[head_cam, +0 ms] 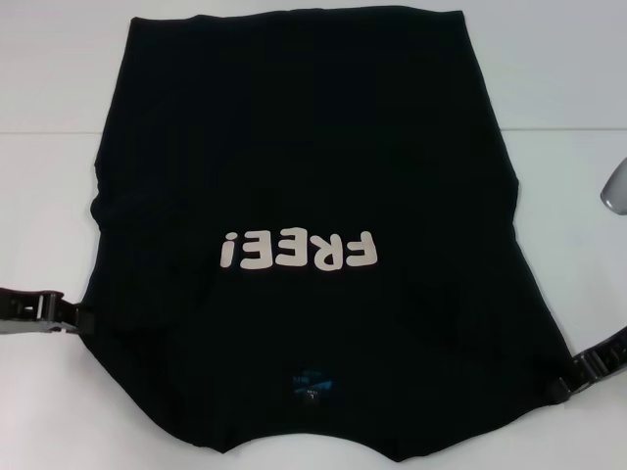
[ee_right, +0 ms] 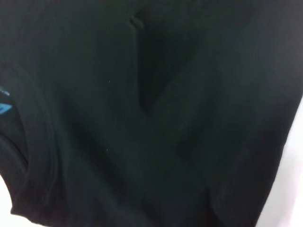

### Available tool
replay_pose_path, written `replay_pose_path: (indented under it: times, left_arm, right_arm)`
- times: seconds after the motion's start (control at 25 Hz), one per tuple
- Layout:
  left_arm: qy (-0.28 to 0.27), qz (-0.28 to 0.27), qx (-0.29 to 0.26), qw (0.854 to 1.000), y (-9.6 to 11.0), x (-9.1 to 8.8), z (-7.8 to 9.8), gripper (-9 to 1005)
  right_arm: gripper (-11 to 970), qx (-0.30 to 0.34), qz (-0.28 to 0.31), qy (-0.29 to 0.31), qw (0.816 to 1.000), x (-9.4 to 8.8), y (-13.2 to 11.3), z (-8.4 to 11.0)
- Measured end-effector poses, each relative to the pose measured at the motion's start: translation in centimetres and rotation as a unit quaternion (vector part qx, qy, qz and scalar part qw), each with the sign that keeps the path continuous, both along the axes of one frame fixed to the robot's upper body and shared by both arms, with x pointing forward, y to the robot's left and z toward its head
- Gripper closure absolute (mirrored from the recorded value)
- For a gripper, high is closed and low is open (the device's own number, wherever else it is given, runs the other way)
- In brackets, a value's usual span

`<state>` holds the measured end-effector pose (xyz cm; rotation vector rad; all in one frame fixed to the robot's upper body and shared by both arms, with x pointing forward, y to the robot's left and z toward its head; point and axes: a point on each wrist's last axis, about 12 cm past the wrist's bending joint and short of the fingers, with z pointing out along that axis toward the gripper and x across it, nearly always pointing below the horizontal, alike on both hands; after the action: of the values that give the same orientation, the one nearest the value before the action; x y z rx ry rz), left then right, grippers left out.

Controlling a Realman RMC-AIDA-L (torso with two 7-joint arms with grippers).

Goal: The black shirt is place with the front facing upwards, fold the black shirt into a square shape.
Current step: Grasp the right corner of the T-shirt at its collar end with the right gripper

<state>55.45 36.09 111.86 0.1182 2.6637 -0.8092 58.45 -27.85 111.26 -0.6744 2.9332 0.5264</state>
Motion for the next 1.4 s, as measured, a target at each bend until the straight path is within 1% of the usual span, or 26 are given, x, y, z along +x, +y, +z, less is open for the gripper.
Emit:
replay_pose_path:
  times: [0.16, 0.36, 0.56, 0.84, 1.2, 1.4]
  left_arm:
    - [-0.001, -0.001, -0.001, 1.0, 0.0, 0.0, 0.0, 957]
    - [-0.001, -0.002, -0.001, 1.0, -0.1, 0.1, 0.1, 957]
    - [-0.002, -0.002, -0.001, 1.0, -0.1, 0.1, 0.1, 957]
    - [-0.005, -0.002, -0.005, 1.0, -0.1, 0.2, 0.2, 958]
    - [-0.005, -0.003, -0.005, 1.0, -0.2, 0.2, 0.2, 958]
    - [-0.007, -0.007, -0.005, 1.0, -0.2, 0.2, 0.3, 957]
  right_arm:
    - [557, -0.006, 0.005, 0.003, 1.0, -0.1, 0.2, -0.2]
    - [791, -0.007, 0.006, 0.003, 1.0, -0.1, 0.2, -0.1]
    - [853, -0.007, 0.007, 0.002, 1.0, 0.0, 0.2, 0.0]
    - [872, -0.006, 0.004, -0.012, 1.0, 0.2, 0.0, 0.6]
    - [917, -0.003, 0.002, -0.012, 1.0, 0.2, 0.0, 0.7]
    - [922, 0.018, -0.006, -0.02, 1.0, 0.4, -0.2, 1.0]
